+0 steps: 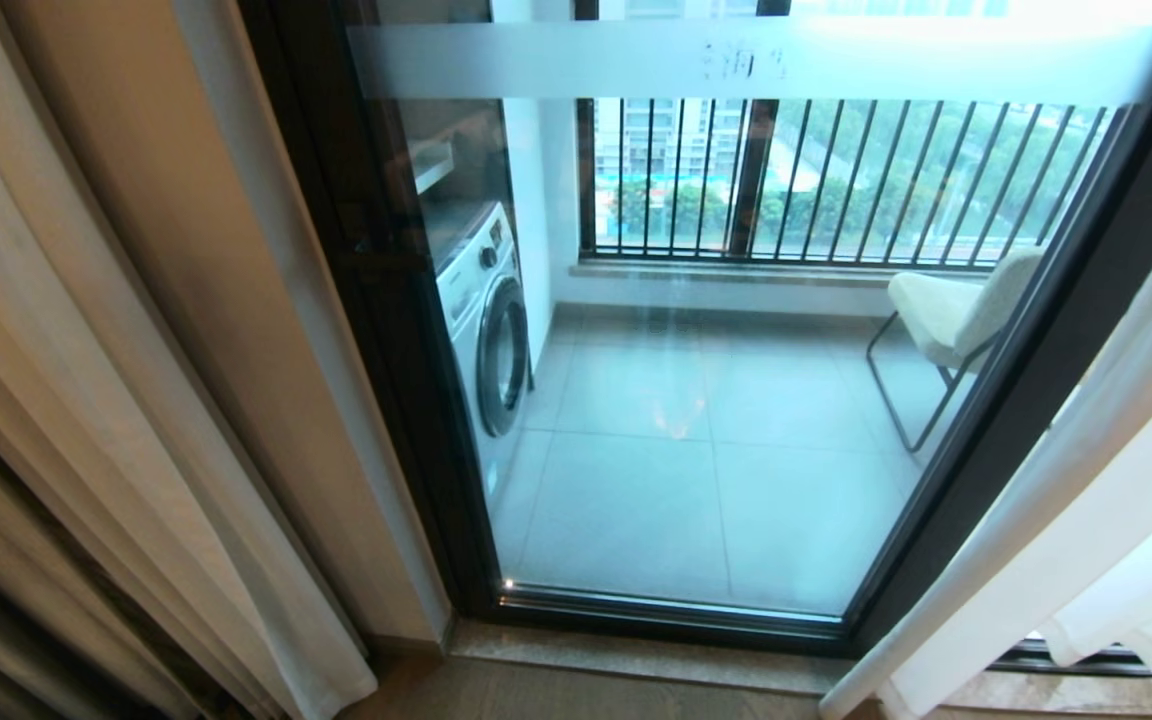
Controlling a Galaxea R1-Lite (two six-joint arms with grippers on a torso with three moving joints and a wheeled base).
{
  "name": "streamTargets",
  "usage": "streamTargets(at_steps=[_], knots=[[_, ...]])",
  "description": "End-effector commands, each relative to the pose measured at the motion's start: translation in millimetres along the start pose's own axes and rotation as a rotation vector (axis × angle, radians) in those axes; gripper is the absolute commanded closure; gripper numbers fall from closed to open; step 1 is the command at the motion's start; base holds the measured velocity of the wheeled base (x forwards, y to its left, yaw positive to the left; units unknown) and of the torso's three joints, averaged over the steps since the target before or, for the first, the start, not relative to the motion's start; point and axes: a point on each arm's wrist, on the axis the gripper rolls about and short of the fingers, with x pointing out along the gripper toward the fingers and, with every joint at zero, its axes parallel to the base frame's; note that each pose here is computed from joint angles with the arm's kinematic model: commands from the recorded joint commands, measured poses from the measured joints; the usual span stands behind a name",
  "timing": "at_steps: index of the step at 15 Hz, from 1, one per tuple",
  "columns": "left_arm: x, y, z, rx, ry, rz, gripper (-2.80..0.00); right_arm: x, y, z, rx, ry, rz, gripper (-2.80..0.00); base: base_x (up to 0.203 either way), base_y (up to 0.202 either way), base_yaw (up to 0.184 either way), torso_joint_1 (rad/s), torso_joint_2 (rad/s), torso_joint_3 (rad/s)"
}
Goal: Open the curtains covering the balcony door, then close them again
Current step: Close the inner curtains on both sides
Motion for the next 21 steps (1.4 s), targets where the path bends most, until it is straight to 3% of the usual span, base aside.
streamTargets(at_steps=[1,5,12,19,21], knots=[[27.0,3.1,-13.5,0.018,0.063,0.021,-2.80,0.1,0.0,0.1,0.000,0.001,0.001,0.00,0.000,0.000,0.000,0.000,0.00,0.000],[45.7,18.2,-18.3,0.027,0.088,0.055,-2.80,0.1,0.0,0.1,0.000,0.001,0.001,0.00,0.000,0.000,0.000,0.000,0.00,0.000],[112.1,39.7,-36.8,0.013,-0.098,0.095,-2.80,0.1,0.0,0.1,0.000,0.001,0.001,0.00,0.000,0.000,0.000,0.000,0.00,0.000],[161.5,39.0,-59.9,0.001,-0.069,0.004,-2.80,0.1,0.0,0.1,0.000,0.001,0.001,0.00,0.000,0.000,0.000,0.000,0.00,0.000],[177.6,37.7,-61.5,-0.053,-0.073,-0.003,-2.80,0.1,0.0,0.1,0.000,0.001,0.001,0.00,0.000,0.000,0.000,0.000,0.00,0.000]])
